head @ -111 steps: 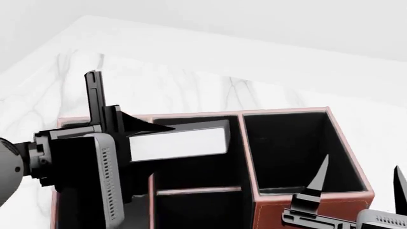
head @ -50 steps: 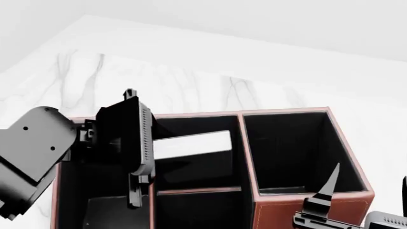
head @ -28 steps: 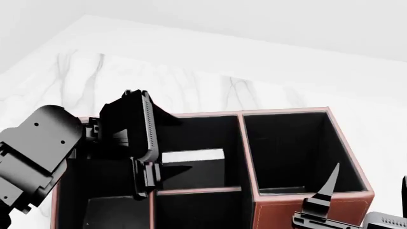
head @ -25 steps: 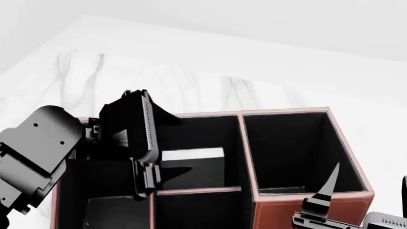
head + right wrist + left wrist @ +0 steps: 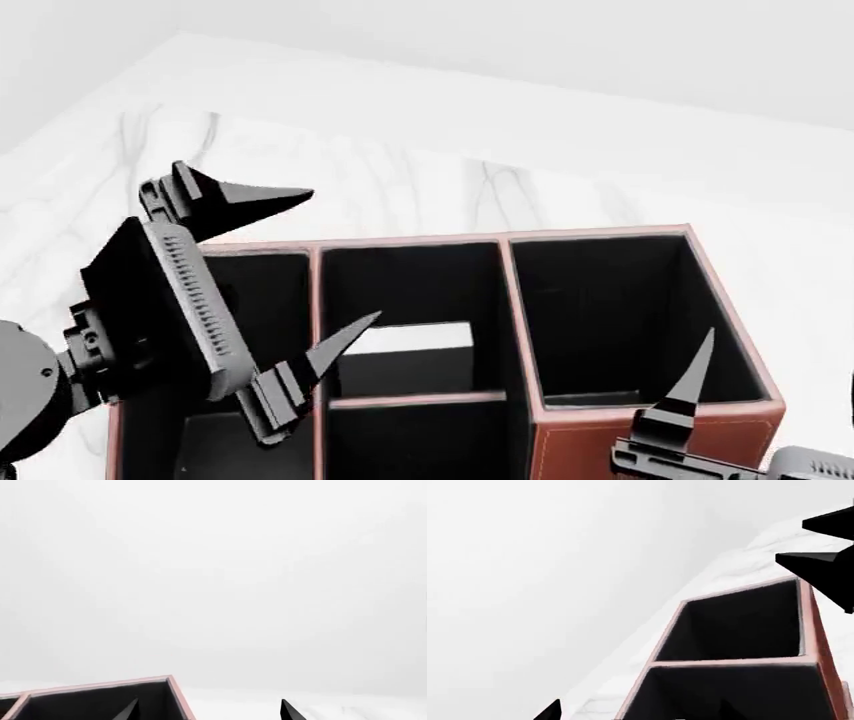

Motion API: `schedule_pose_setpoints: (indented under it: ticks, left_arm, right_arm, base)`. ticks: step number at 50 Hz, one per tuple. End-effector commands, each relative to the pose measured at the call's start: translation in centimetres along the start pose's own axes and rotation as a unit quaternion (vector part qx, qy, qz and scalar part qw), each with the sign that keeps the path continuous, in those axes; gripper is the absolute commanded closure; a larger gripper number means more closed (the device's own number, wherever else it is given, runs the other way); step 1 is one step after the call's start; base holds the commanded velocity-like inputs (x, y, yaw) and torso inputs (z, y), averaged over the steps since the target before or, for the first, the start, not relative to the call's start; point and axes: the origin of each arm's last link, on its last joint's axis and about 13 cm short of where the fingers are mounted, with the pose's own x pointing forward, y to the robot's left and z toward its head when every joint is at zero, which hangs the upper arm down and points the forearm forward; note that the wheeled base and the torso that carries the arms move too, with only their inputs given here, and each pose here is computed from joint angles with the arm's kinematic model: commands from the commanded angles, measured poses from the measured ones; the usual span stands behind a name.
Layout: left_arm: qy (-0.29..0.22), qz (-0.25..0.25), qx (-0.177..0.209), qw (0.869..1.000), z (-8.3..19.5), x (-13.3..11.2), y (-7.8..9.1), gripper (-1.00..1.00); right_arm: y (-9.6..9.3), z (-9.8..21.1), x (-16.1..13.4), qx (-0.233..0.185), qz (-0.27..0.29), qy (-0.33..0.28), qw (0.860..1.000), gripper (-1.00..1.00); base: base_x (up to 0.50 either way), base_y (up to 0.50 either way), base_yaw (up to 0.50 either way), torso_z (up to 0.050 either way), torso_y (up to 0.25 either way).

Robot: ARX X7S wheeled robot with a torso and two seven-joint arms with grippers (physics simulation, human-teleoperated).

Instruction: Pick up the book and place it in the front compartment of the caddy.

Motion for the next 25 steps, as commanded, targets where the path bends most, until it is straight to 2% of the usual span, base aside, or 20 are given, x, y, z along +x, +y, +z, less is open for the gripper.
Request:
schedule_pose_setpoints:
  ticks: [1,3,4,5,6,9,10,12,13,14,16,17,18,21,22,25]
  left_arm:
    - [-0.103,0.157,-0.048,0.981,2.5,-5.0,-5.5,-1.00]
    - [-0.119,0.195,-0.052,0.972,2.4,-5.5,-6.3,-1.00]
    - [-0.136,0.217,-0.075,0.964,2.4,-6.0,-7.0,-1.00]
    - [-0.136,0.217,-0.075,0.964,2.4,-6.0,-7.0,-1.00]
    - [-0.159,0.241,-0.096,0.953,2.7,-6.5,-7.6,-1.00]
    - [-0.182,0.275,-0.090,0.940,2.6,-7.1,-8.6,-1.00]
    - [-0.189,0.296,-0.113,0.929,2.5,-7.4,-8.9,-1.00]
    - [-0.201,0.334,-0.091,0.917,2.3,-7.7,-9.2,-1.00]
    - [-0.207,0.345,-0.093,0.911,2.4,-7.8,-9.3,-1.00]
    - [-0.221,0.374,-0.095,0.896,2.5,-8.3,-9.6,-1.00]
    - [-0.236,0.391,-0.111,0.883,2.7,-8.8,-9.9,-1.00]
    - [-0.240,0.385,-0.123,0.882,2.8,-9.0,-9.9,-1.00]
    - [-0.253,0.407,-0.115,0.870,3.1,-9.5,-9.9,-1.00]
    - [-0.275,0.437,-0.101,0.851,3.5,-10.2,-10.0,-1.00]
    - [-0.294,0.458,-0.087,0.834,3.9,-10.7,-10.1,-1.00]
    - [-0.310,0.494,-0.081,0.808,4.1,-11.1,-10.2,-1.00]
  right_arm:
    - [0.2,1.8,-0.5,0.005,-0.005,-0.054,0.999,-1.00]
    - [0.3,1.9,-0.6,0.008,-0.001,-0.055,0.998,-1.00]
    - [0.5,2.0,-0.7,0.010,0.004,-0.057,0.998,-1.00]
    - [0.5,2.0,-0.7,0.010,0.004,-0.057,0.998,-1.00]
    - [0.6,2.1,-0.8,0.013,0.009,-0.060,0.998,-1.00]
    - [0.7,2.1,-0.9,0.015,0.011,-0.064,0.998,-1.00]
    - [0.7,2.2,-1.0,0.019,0.011,-0.068,0.997,-1.00]
    - [0.7,2.3,-1.1,0.025,0.012,-0.071,0.997,-1.00]
    - [0.7,2.3,-1.1,0.025,0.011,-0.074,0.997,-1.00]
    - [0.7,2.4,-1.2,0.029,0.008,-0.081,0.996,-1.00]
    - [0.6,2.6,-1.2,0.033,0.007,-0.085,0.996,-1.00]
    - [0.6,2.7,-1.1,0.031,0.006,-0.086,0.996,-1.00]
    - [0.6,2.7,-1.1,0.029,0.003,-0.089,0.996,-1.00]
    - [0.5,3.0,-1.1,0.030,-0.001,-0.094,0.995,-1.00]
    - [0.4,3.1,-1.2,0.032,-0.006,-0.099,0.995,-1.00]
    - [0.4,3.0,-1.1,0.033,-0.008,-0.099,0.994,-1.00]
  base:
    - [0.00,0.00,0.00,0.000,0.000]
    - [0.00,0.00,0.00,0.000,0.000]
    - [0.00,0.00,0.00,0.000,0.000]
    - [0.00,0.00,0.00,0.000,0.000]
    - [0.00,0.00,0.00,0.000,0.000]
    - [0.00,0.00,0.00,0.000,0.000]
    - [0.00,0.00,0.00,0.000,0.000]
    - [0.00,0.00,0.00,0.000,0.000]
    - [0.00,0.00,0.00,0.000,0.000]
    - [0.00,0.00,0.00,0.000,0.000]
    - [0.00,0.00,0.00,0.000,0.000]
    - [0.00,0.00,0.00,0.000,0.000]
    - [0.00,0.00,0.00,0.000,0.000]
    - [0.00,0.00,0.00,0.000,0.000]
    - [0.00,0.00,0.00,0.000,0.000]
    - [0.00,0.00,0.00,0.000,0.000]
